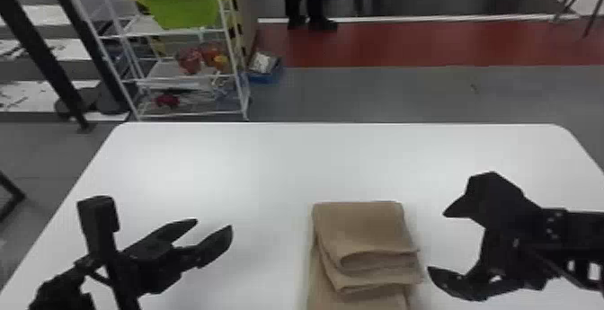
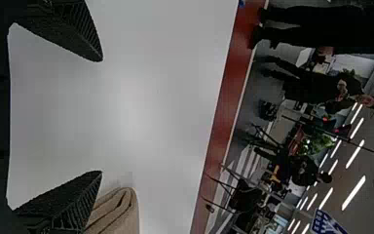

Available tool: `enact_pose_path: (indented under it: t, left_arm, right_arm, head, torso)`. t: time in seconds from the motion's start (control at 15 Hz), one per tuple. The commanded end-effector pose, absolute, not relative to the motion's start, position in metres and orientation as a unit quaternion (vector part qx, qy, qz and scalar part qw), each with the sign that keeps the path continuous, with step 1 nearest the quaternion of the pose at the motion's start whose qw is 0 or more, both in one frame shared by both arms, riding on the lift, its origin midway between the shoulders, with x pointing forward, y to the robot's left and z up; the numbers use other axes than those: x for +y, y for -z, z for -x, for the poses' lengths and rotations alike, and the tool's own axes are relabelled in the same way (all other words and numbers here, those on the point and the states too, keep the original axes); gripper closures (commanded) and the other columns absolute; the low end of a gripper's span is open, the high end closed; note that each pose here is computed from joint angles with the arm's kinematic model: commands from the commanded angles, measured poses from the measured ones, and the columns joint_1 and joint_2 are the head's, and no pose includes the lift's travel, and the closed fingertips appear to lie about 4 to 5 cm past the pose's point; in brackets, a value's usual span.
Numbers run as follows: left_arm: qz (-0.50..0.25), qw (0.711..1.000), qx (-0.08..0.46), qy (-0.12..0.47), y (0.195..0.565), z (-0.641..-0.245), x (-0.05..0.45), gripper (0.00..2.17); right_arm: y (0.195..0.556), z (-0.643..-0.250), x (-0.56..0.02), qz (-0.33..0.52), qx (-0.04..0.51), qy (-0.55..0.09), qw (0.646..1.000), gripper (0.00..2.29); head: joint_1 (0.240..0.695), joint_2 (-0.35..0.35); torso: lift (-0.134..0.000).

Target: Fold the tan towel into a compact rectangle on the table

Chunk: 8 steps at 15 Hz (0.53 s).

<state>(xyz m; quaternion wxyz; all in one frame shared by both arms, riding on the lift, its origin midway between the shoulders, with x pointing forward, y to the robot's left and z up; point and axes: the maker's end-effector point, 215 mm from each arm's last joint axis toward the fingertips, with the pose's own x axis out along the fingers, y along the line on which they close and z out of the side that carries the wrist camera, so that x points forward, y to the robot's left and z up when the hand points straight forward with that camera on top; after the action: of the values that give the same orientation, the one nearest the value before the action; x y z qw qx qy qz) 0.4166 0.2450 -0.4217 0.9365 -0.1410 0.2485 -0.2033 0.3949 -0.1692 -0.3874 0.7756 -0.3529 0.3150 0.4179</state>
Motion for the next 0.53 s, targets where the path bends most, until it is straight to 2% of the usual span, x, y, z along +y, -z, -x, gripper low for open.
enact_pose_path:
  t: [0.0,0.33,0.47]
  left_arm:
    - [0.144,0.936,0.248,0.205,0.422,-0.417,0.24,0.05]
    - [0.143,0.936,0.25,0.203,0.424,-0.416,0.24,0.06]
    - [0.143,0.936,0.251,0.201,0.425,-0.416,0.24,0.06]
  right_arm:
    - [0.389,-0.394,-0.16,0.385,0.309,-0.435,0.753,0.09]
    - [0.407,-0.387,-0.152,0.425,0.323,-0.467,0.705,0.1]
    - [0.409,-0.386,-0.147,0.426,0.324,-0.474,0.7,0.11]
  head:
    - [0.695,0.097]
    - [0.695,0.121]
    - [0.695,0.125]
  torso:
    - [-0.123]
    - [-0.123]
    - [-0.123]
